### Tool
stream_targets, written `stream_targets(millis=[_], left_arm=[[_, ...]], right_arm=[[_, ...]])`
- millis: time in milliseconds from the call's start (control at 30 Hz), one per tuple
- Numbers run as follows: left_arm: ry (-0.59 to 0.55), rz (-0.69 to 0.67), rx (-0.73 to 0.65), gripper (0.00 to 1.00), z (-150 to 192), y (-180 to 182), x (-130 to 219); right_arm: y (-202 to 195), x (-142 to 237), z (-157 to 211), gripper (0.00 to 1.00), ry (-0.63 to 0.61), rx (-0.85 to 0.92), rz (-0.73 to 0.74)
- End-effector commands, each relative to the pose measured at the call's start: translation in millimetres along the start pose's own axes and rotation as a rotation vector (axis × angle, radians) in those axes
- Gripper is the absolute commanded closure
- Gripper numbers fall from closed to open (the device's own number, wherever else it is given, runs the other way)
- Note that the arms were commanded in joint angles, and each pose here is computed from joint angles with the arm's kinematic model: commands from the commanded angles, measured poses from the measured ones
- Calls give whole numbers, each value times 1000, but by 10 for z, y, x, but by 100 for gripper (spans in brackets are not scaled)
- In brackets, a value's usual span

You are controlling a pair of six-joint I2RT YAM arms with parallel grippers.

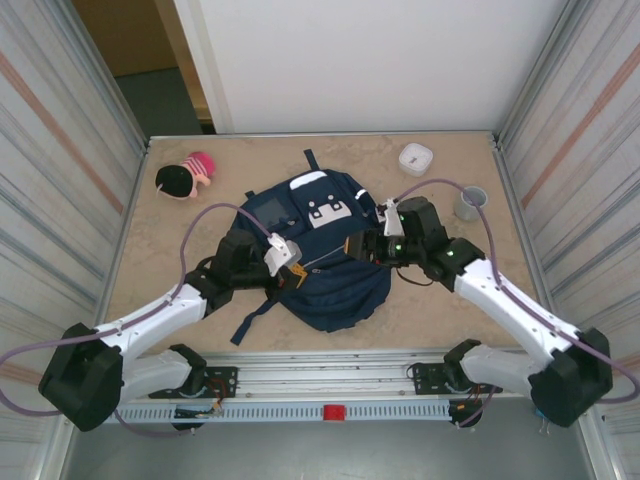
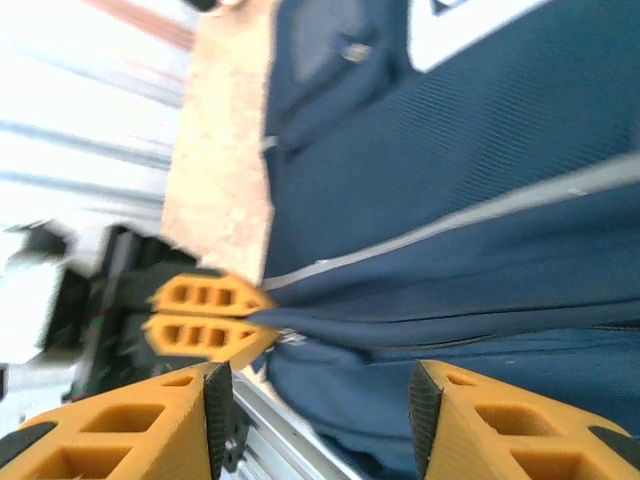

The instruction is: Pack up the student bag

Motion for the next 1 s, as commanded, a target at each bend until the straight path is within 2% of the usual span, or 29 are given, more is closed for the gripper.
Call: stream_targets(millis=[0, 67, 167, 300, 633, 967], left_arm=[[-16, 59, 25, 94, -145, -83, 33], [-11, 66, 28, 93, -147, -85, 25], [-10, 75, 28, 94, -165, -90, 18], [-15, 84, 24, 94, -207, -108, 27], [-36, 90, 10, 94, -271, -100, 34], [-39, 88, 8, 93, -295, -92, 31]], right_arm=[[84, 117, 242, 49, 80, 223, 21], [236, 52, 358, 48, 109, 272, -68], [283, -125, 446, 47, 135, 270, -123], [245, -356, 522, 46, 178, 271, -117], [149, -670, 521, 43, 164, 324, -85], [224, -737, 586, 44, 210, 368, -113]])
Point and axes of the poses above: each hand's point on the last joint's axis, 136 mm out from that joint toward the fingers, its own x axis back along the fingers, its own y axis along the line the jaws close on, z = x × y, the point moved 1 cm from there along x, back along the fingers, and after that the axes turned 12 degrees about x, right-handed, at the moved point
